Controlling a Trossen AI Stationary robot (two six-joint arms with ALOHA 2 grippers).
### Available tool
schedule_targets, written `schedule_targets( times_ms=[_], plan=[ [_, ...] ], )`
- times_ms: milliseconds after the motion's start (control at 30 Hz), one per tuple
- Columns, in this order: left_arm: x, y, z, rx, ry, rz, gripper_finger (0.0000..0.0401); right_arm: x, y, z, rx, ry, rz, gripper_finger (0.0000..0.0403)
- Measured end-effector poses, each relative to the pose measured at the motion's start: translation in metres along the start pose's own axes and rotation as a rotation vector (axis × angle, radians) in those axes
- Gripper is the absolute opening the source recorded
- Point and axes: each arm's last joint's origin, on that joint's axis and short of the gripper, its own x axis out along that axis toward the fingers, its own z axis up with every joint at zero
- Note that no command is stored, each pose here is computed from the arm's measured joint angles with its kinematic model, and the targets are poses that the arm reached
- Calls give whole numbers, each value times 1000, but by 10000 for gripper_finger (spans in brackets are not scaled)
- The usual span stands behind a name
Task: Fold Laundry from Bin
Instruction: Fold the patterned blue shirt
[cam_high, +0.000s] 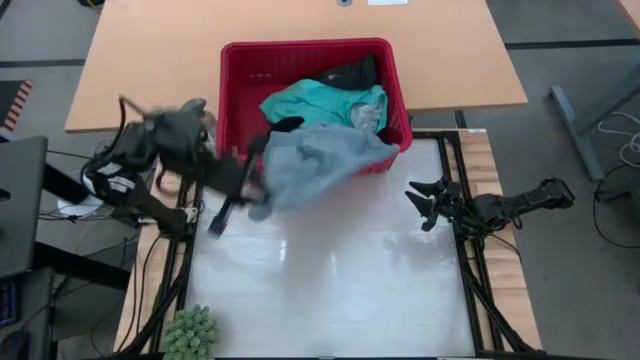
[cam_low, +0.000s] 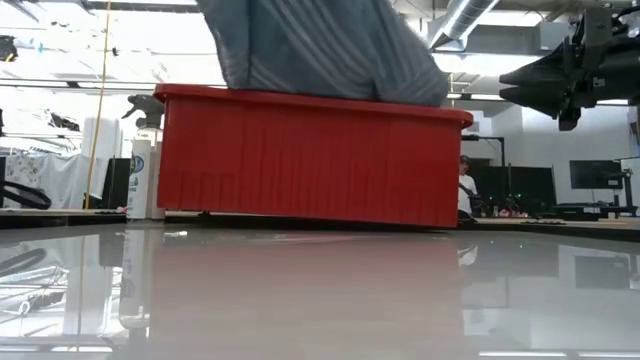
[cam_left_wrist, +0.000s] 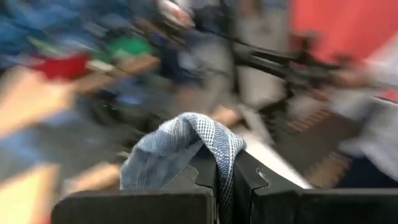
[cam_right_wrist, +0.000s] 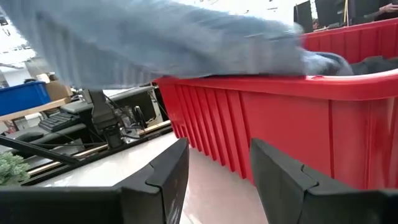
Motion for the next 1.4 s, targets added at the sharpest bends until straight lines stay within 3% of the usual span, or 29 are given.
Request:
schedule_targets(
  times_ms=[133,333,467,633,833,1033,1267,1400],
  plan=[
    [36,-46,-14,-42,165,-76,0,0,0,0,0,0,0,197],
    [103,-105,-80,-67,483,101,0,0,0,0,-1,1,0,197],
    [138,-129,-135,-178,514,197,0,0,0,0,-4,3,1,197],
    [162,-149,-182,-446,431,163,0,0,0,-1,-7,6,2,197],
    [168,-178,-217,-756,347,113,0,0,0,-2,-12,13,2,197],
    [162,-204,-238,-959,371,121,0,0,1,-2,-8,19,25,197],
    [151,-231,-243,-1148,506,6,0,0,2,-7,-23,76,109,197],
    [138,-250,-250,-1180,629,49,0,0,5,-12,-47,121,167,197]
  ],
)
